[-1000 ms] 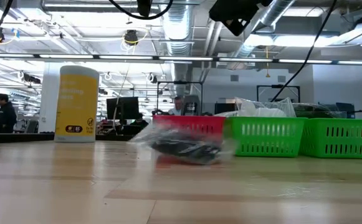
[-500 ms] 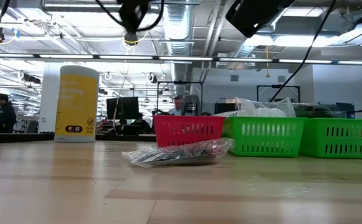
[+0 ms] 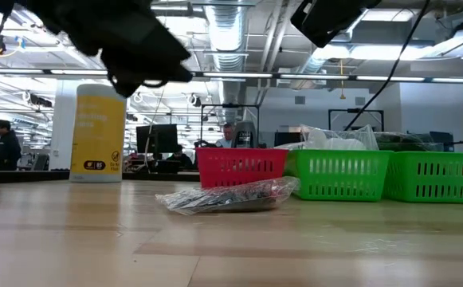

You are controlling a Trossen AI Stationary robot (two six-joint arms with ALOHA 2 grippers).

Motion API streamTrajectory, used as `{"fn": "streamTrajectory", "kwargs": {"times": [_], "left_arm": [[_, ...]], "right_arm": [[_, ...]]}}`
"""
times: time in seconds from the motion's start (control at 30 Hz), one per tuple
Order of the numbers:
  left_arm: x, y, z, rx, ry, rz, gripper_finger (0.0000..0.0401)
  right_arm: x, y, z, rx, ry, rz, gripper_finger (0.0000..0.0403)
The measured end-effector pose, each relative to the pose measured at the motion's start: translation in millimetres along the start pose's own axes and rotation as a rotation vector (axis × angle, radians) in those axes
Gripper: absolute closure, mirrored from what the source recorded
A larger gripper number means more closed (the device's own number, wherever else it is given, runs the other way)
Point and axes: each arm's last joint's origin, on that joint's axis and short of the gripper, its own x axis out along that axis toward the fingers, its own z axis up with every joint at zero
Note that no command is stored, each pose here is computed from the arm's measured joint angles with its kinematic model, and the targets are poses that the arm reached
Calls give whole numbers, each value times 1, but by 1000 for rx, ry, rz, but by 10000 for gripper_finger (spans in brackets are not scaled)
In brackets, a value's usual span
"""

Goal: Pick & Place Travel size toiletries
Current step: Put the black hairbrush into the right green bin

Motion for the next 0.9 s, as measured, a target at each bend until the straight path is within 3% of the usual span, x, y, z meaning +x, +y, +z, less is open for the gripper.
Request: {"fn": "streamTrajectory", "kwargs": {"times": [0.37, 0.9], "left_arm": [[17, 7, -31, 27, 93, 49, 228], [31, 24, -49, 139, 203, 132, 194]], "right_arm": [[0, 0, -2, -1, 17, -3, 395], [0, 0, -3, -1, 29, -5, 395]]}}
